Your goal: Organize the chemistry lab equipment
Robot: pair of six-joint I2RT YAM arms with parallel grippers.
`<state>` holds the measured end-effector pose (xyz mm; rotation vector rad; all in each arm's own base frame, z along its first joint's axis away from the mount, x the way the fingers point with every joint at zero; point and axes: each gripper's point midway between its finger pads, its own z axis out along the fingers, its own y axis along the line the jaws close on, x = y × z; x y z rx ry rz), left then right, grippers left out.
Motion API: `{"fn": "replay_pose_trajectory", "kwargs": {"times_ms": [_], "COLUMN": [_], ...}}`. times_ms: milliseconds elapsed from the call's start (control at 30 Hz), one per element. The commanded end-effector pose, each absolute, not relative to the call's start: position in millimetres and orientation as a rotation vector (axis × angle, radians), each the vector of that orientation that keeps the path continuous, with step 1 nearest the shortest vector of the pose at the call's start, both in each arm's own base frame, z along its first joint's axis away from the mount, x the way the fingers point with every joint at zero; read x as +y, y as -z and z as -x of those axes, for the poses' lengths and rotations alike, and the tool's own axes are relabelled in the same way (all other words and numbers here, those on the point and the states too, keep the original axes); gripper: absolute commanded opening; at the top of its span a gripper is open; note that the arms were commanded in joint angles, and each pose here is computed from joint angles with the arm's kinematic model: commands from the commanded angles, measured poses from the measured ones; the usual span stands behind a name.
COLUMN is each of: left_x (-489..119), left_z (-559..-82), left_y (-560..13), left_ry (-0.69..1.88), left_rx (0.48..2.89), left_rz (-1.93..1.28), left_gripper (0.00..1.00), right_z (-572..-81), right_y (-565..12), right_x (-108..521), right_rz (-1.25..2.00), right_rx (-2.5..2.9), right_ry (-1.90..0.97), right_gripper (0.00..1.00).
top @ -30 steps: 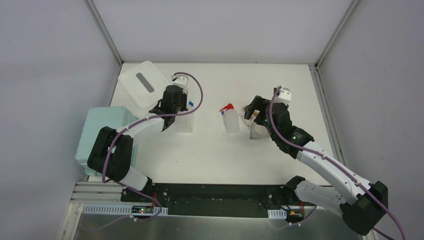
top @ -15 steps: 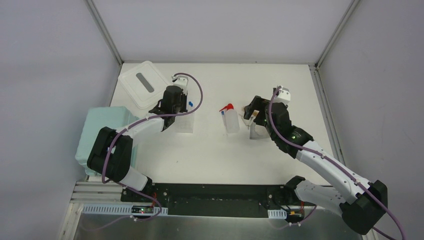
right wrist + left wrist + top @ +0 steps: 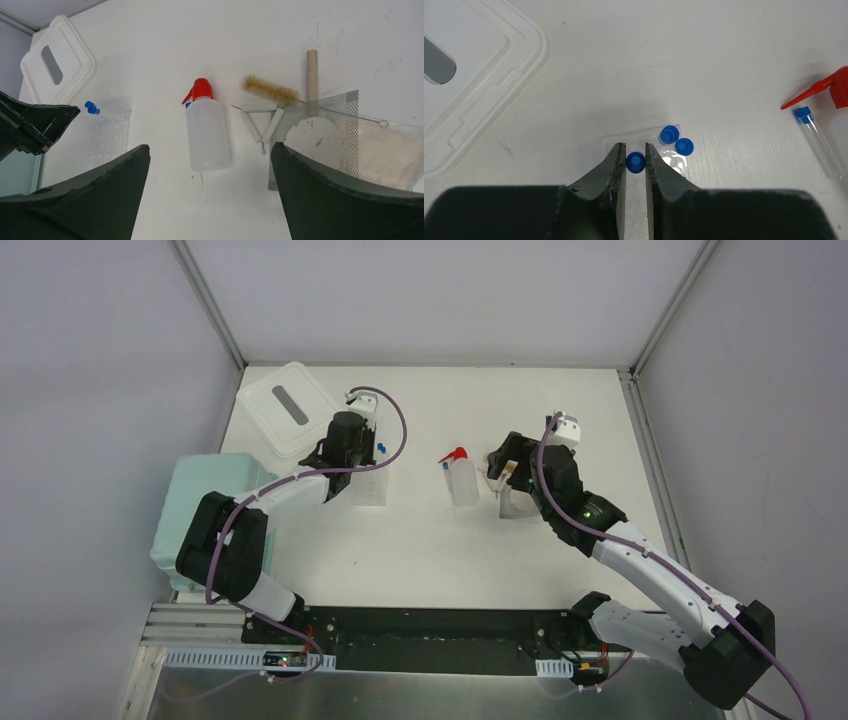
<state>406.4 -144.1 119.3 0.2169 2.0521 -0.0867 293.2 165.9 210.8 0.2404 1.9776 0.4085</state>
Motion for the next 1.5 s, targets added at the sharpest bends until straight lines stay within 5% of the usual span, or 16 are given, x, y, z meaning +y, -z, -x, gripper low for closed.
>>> {"fn": "replay_pose_trajectory", "kwargs": {"times_ms": [0, 433, 1000, 1200, 1467], "left_x": [-150.0, -147.0, -140.1, -130.1, -112.0], "left_z": [-406.1, -404.6, -398.4, -387.9, -352.1], "left_y": [-111.0, -99.6, -123.1, -141.8, -179.6], "left_ry": [0.095, 0.066, 0.058, 0.038, 0.06], "left_rx": [2.052, 2.072, 2.025, 2.006, 2.048], "left_rz": [-0.255, -0.278, -0.26, -0.231, -0.109], "left_gripper": [0.0, 0.0, 0.38, 0.41, 0.73], "right_z": [-295.5, -296.8, -296.2, -294.3, -287.7], "right_y": [-215.7, -212.8, -214.1, -217.9, -226.2], "right_x": [166.7, 169.9, 170.8, 175.9, 196.3], "right_rz": [-0.258, -0.252, -0.24, -0.215, -0.088], "right_rx": [1.96, 1.972, 1.972, 1.977, 2.018], "right_ry": [-0.428, -0.43, -0.437, -0.461, -0.358], "right_gripper": [0.95, 0.95, 0.94, 0.91, 0.86]}}
